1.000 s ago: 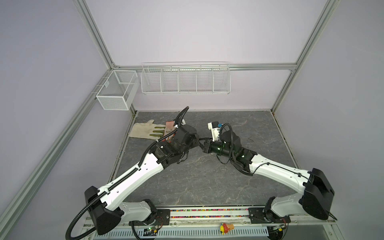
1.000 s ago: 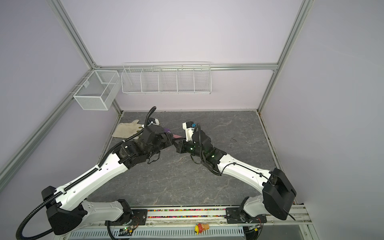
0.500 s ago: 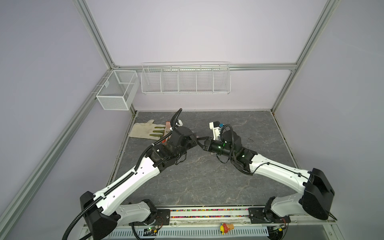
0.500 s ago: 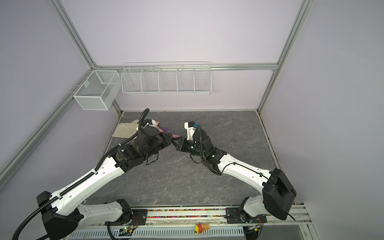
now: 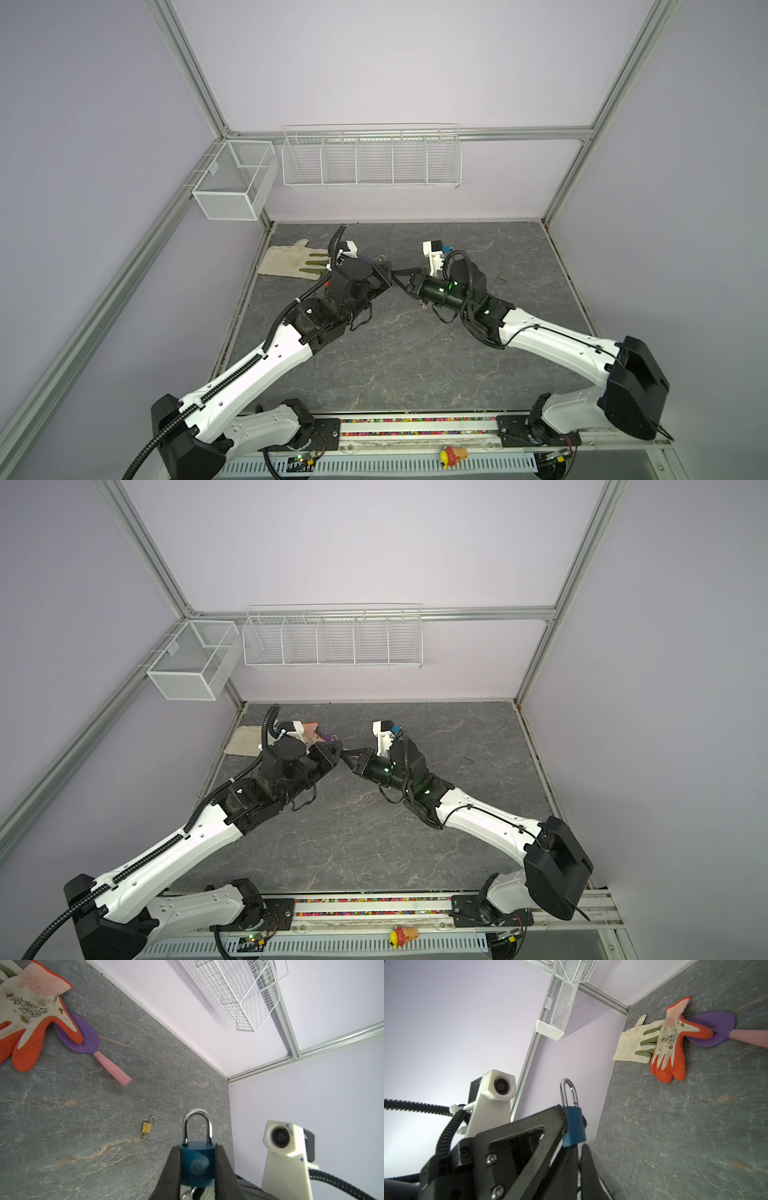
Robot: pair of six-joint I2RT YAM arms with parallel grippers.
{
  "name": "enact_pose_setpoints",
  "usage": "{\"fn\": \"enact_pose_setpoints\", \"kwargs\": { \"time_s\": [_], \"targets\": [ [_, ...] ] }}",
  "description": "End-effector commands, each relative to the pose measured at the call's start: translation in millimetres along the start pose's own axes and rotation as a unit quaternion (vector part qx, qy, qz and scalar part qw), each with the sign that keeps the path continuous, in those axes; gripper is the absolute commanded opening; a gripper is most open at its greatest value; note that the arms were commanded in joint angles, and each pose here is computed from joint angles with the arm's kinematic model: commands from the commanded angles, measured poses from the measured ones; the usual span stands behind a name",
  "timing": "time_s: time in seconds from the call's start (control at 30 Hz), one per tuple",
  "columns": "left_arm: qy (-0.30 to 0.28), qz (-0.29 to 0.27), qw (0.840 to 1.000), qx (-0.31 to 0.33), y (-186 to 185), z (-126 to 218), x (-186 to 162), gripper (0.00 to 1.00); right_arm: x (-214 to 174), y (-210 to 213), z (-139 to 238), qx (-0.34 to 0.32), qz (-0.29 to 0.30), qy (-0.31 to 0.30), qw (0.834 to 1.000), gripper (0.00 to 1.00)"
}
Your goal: Unlock with the key
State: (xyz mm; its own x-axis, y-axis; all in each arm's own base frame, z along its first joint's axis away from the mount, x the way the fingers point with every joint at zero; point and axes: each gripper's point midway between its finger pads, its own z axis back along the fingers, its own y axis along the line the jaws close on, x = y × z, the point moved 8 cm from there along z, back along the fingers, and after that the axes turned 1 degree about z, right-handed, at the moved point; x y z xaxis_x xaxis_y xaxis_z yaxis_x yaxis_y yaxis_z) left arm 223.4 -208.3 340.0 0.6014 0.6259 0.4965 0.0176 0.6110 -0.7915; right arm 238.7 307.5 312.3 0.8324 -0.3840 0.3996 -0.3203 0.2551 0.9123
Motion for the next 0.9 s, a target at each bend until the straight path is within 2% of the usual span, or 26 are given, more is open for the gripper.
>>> {"fn": "enact_pose_setpoints", "kwargs": {
  "time_s": [0.0,0.17,0.33,0.4,0.53,0.7,0.87],
  "targets": [
    [0.122,0.018,0.991,-0.053,-10,-1,-35,0.00,2,51,5,0.115,0.028,-0.014,0.993,0.06],
    [0.106,0.006,0.993,-0.050,-15,5,-27,0.00,1,46,8,0.070,0.074,-0.007,0.995,0.06],
    [0.089,-0.041,0.995,-0.034,-14,7,-22,0.00,-2,34,9,0.010,0.124,0.005,0.992,0.07],
    [0.085,-0.063,0.994,-0.027,-14,7,-20,0.00,-2,31,11,-0.009,0.140,0.005,0.990,0.12],
    [0.081,-0.114,0.990,0.007,-10,7,-16,0.00,-1,30,20,-0.039,0.166,0.011,0.985,0.34],
    [0.083,-0.169,0.981,0.048,8,10,-13,0.00,5,38,42,-0.079,0.209,0.024,0.974,0.41],
    [0.087,-0.218,0.971,0.052,24,15,-14,0.00,10,35,61,-0.117,0.226,0.039,0.966,0.48]
  ]
}}
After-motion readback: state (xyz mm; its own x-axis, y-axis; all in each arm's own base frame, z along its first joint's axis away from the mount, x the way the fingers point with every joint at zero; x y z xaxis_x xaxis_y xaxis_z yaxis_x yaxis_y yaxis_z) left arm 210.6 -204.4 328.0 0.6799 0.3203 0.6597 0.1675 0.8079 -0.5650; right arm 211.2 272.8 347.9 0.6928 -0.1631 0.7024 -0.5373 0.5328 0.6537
